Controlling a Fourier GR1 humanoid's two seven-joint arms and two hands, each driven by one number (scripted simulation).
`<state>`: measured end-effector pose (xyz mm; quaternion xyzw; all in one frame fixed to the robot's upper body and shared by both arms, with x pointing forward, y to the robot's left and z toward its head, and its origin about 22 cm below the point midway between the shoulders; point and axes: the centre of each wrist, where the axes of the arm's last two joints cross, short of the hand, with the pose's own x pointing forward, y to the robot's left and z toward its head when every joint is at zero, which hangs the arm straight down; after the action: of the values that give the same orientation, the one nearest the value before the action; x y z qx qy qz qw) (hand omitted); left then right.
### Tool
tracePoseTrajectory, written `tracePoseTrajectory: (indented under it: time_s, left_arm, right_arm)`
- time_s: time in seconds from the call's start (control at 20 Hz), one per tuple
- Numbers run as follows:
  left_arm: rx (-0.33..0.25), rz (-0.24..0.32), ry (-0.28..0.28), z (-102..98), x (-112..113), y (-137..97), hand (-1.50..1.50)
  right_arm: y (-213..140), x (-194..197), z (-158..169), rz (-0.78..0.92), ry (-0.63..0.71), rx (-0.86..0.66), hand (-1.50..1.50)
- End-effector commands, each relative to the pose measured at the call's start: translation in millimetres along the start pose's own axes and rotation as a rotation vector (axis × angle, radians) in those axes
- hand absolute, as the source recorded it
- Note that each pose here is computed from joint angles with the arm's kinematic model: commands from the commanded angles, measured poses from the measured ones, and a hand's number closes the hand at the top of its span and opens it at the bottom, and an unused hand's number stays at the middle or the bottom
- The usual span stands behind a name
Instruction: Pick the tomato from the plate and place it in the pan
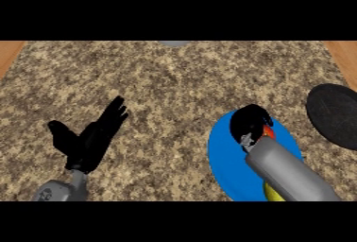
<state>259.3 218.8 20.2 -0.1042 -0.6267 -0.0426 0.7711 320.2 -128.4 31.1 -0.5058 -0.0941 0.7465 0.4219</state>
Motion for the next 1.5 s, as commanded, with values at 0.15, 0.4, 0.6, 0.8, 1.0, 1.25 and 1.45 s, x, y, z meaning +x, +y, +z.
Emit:
tracePoseTrajectory:
  time_s: [0.15,0.4,0.6,0.8,1.0,1.25,1.45]
  left_arm:
    - [0.034,0.032,0.021,9,-20,10,0.00]
    - [0.091,0.039,0.014,10,-14,16,0.00]
    - [0.072,0.014,-0.008,22,-17,15,0.00]
    - [0.055,0.022,0.008,20,-15,15,0.00]
    - [0.075,0.027,-0.002,24,-20,13,0.00]
    - [0.053,0.014,0.003,10,-7,12,0.00]
    - [0.021,0.019,-0.013,13,2,-11,0.00]
  right_arm:
    - [30,-4,34,-0.299,-0.227,-0.136,1.50]
    - [77,-10,66,-0.617,-0.433,-0.205,1.50]
    - [113,-38,100,-0.707,-0.349,-0.384,1.50]
    - [100,-66,127,-0.832,-0.244,-0.672,1.50]
    - [110,-96,161,-1.020,-0.231,-0.798,1.50]
    - [122,-105,182,-1.345,-0.253,-0.831,1.50]
    - [145,-137,150,-1.456,-0.178,-0.825,1.50]
